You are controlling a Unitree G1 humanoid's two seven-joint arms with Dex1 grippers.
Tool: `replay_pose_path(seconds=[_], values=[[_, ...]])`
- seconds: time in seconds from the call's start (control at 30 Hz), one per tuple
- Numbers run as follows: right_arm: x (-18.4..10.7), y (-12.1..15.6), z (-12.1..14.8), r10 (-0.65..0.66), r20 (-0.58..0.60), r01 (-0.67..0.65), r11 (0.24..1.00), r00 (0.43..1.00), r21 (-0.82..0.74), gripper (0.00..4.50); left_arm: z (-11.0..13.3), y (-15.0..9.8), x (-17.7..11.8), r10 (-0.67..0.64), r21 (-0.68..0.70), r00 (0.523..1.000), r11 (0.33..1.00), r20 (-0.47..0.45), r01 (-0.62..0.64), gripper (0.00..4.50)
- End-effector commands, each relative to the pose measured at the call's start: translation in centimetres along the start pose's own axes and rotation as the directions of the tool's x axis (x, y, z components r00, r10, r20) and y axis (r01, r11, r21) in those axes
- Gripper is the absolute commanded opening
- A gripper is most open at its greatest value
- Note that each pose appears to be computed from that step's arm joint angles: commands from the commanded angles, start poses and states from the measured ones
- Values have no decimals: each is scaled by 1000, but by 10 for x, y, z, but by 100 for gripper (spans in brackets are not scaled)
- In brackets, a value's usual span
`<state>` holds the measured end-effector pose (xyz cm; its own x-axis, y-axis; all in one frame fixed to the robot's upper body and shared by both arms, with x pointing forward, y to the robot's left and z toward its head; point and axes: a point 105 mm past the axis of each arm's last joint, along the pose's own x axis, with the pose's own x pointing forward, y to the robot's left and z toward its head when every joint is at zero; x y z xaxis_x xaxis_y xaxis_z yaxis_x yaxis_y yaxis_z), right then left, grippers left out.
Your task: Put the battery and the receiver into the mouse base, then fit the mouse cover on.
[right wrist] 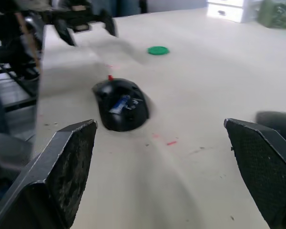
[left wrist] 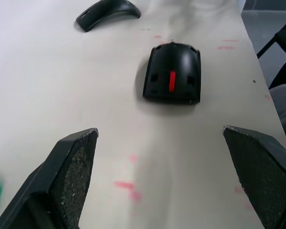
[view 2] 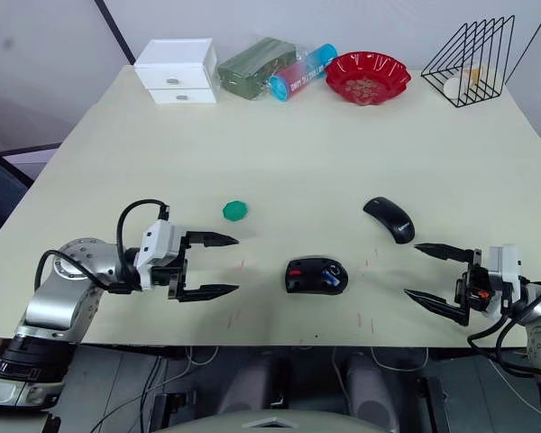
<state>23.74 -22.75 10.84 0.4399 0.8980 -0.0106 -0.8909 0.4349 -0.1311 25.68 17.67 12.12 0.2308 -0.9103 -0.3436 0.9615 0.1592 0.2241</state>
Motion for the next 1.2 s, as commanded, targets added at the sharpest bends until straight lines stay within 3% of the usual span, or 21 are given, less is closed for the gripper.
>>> replay_pose_path(seconds=[0.03, 0.23, 0.47, 0.83, 1.2], values=[[-1, -17, 6, -120, -8, 119, 991, 993, -53, 450, 11, 3, -14, 31, 39, 999, 999, 43, -33, 447], [6, -44, -4, -279, -69, 278, 960, 958, -30, 450, 22, -8, -28, 43, 9, 995, 999, 88, -44, 447], [20, -63, -3, -330, -90, 331, 944, 940, -13, 450, 27, -23, -36, 62, 6, 984, 998, 168, -64, 447], [40, -72, -8, -302, -168, 302, 953, 939, -24, 450, 6, -42, -41, 64, -8, 986, 998, 154, -64, 447], [44, -76, -17, -336, -228, 346, 938, 914, 5, 450, -6, -43, -30, 89, -31, 980, 996, 179, -85, 447]])
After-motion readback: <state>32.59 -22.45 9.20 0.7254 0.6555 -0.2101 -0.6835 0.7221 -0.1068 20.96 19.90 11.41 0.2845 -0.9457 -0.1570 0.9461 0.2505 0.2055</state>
